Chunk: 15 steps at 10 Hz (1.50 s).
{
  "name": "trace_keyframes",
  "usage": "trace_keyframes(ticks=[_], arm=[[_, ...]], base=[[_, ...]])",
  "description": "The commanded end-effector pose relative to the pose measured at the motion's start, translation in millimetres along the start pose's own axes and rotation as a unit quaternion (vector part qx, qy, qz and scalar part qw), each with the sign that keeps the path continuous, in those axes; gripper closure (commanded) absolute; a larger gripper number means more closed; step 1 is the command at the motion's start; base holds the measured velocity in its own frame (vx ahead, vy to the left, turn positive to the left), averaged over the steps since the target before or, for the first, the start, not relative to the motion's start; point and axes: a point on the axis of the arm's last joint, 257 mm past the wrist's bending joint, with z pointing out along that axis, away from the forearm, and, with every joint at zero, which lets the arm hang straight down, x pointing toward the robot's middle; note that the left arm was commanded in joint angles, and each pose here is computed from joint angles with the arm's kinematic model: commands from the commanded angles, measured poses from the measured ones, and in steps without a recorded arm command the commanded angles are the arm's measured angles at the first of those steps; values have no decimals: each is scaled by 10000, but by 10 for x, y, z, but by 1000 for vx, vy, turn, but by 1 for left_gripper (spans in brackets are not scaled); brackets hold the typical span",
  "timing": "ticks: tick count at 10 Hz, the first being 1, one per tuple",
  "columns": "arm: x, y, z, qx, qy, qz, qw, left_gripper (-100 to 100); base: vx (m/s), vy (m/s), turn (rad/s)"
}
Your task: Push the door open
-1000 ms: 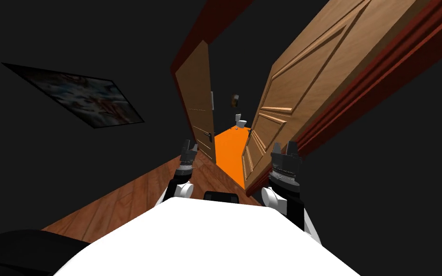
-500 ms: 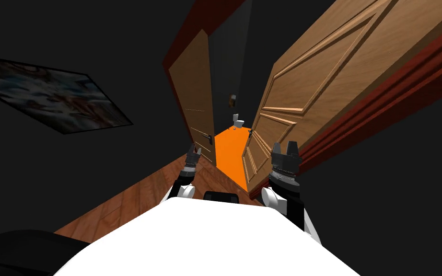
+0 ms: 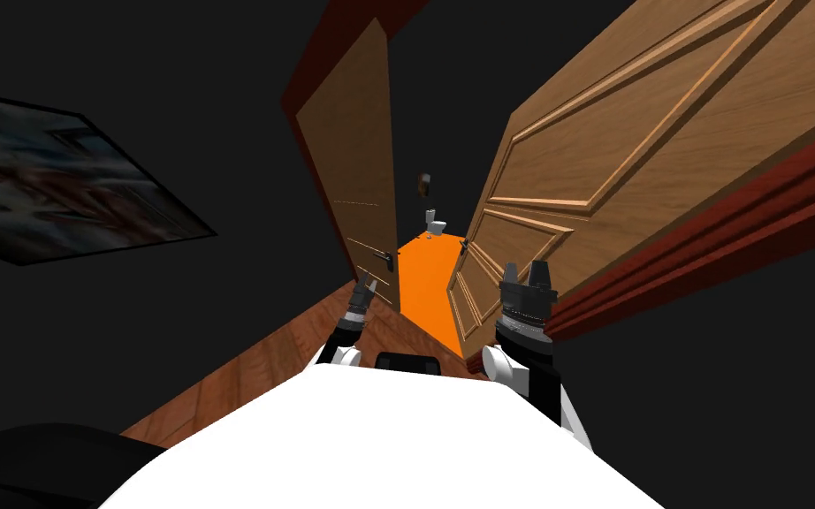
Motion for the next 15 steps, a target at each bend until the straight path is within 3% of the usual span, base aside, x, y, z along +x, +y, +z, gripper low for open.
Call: trace_keyframes(ticks=[1,4,8,15], arm=[[52,124,-27,-119,51,-17,9999,-100],[154,396,-128,-452,193,-65,9988,-100],[286,744,-293,-893,376,-120,9952,-100],[486,1276,-631,-1601,663,-185,9847,-100]], base=[[71,93,-68],[105,157,-121],[122,178,-125],[125,180,-107]])
